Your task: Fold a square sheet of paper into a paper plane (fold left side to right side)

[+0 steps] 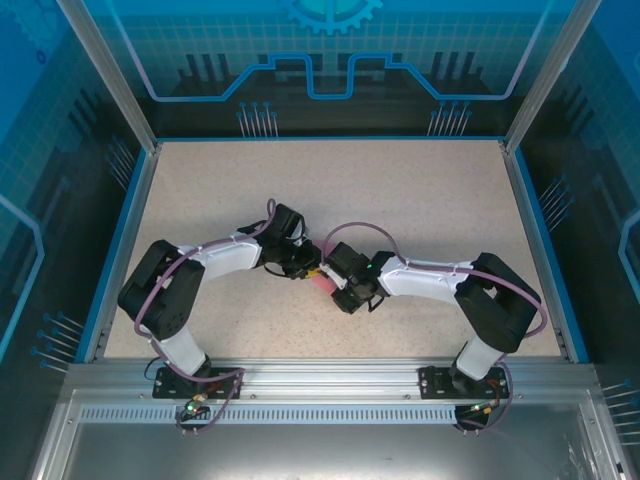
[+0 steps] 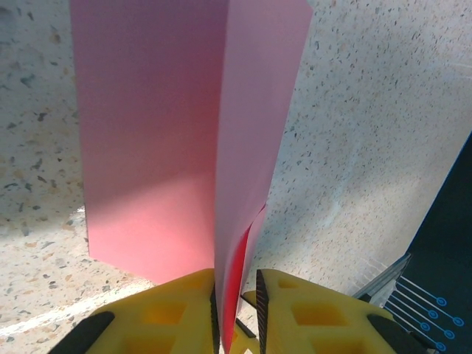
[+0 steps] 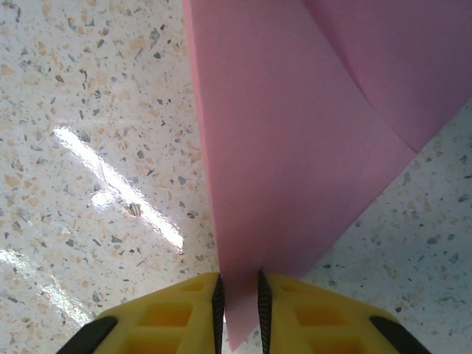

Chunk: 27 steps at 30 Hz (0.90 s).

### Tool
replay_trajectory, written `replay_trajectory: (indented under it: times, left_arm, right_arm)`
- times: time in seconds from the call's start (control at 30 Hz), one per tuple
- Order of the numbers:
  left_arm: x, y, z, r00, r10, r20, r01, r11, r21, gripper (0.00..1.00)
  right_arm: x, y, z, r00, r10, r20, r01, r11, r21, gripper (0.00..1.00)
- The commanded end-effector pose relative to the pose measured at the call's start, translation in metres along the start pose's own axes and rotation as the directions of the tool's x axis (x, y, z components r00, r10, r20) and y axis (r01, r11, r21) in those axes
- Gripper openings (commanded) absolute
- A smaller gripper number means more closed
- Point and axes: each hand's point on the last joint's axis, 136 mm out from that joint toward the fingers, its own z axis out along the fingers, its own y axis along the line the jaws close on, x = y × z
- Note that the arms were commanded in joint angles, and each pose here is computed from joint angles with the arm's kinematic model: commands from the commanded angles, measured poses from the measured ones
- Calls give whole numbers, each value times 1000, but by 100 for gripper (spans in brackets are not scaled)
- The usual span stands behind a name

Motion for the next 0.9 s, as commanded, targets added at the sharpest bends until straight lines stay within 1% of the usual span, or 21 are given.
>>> replay_trajectory:
  times: [0.0,0.2,0.3,0.53,0.63,0.67,0.7,0.77,0.87]
  left_arm:
    - [5,-18,-13,1000,28,-13,-28,999,40,23]
    - [4,-18,-24,999,33,8,-33,999,42,29]
    - [3,-17,-31,999,37,22,-38,998,40,39]
    - [-3,-8,-54,997,23,71,-26,999,40,55]
    - [-7,2,-63,995,4,96,-7,999,34,60]
    - [-8,4,-66,994,-3,106,0,999,32,60]
    - [-9,9,-69,993,-10,115,7,1000,29,61]
    - [-9,14,-73,992,-14,124,11,1000,27,61]
    - [-6,19,-71,993,-16,115,13,999,29,53]
  right_arm:
    - [-7,6,-1,1000,-11,20,12,1000,-11,16]
    - [-2,7,1,1000,0,16,0,1000,-27,8]
    - [0,8,2,1000,5,13,-4,999,-37,7]
    - [3,9,2,1000,21,14,-20,998,-66,5]
    - [-1,10,-1,999,35,32,-32,996,-86,3]
    - [-4,10,-3,998,42,43,-37,995,-96,3]
    - [5,9,0,998,49,28,-46,993,-106,2]
    - [4,10,-3,997,72,40,-65,988,-142,1]
    - [1,14,-8,993,97,60,-82,972,-218,1]
